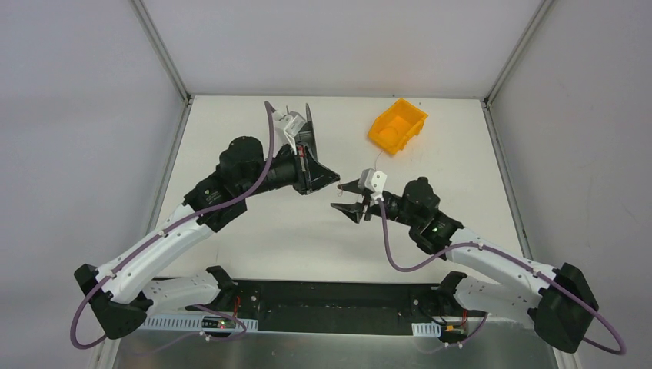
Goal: Wrap the cables
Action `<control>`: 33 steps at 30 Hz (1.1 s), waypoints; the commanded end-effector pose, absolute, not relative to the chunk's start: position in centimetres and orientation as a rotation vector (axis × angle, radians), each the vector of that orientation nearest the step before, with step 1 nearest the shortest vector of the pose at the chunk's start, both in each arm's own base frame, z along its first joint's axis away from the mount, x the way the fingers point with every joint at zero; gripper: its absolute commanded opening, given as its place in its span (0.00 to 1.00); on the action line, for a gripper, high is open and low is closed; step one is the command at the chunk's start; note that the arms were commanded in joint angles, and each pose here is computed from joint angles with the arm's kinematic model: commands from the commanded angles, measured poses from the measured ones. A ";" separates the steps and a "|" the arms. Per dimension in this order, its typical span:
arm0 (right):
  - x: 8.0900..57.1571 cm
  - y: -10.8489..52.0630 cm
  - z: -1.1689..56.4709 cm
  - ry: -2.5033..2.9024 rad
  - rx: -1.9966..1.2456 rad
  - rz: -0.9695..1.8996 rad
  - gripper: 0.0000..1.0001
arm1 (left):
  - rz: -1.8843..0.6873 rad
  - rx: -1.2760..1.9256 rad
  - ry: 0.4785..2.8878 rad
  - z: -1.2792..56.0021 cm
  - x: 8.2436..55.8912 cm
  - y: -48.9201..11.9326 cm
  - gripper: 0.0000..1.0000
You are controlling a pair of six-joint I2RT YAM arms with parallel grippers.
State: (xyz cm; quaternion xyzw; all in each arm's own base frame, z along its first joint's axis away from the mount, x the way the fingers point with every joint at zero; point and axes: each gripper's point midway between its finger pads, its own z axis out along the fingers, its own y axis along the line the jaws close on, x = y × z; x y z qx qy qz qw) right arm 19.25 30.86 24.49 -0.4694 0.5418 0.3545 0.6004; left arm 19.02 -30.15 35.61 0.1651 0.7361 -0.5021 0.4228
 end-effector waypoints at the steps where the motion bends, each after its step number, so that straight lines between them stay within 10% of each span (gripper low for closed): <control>1: 20.2 32.0 28.3 1.077 -1.065 0.790 0.51 | -1.358 0.331 1.756 38.5 18.6 -30.2 0.00; 3: 20.4 32.1 28.4 1.070 -1.046 0.794 0.44 | -1.354 0.316 1.751 38.7 18.7 -29.9 0.00; 7: 20.5 30.8 28.6 1.075 -0.953 0.780 0.00 | -1.300 0.234 1.779 37.8 19.6 -28.7 0.00; 19: 20.1 27.6 29.8 1.186 -0.852 0.750 0.00 | -1.347 -0.077 1.944 30.7 24.1 -27.3 0.00; 33: 21.7 24.2 26.3 1.616 -0.649 0.694 0.00 | -0.774 -0.099 2.096 27.2 28.3 -19.5 0.49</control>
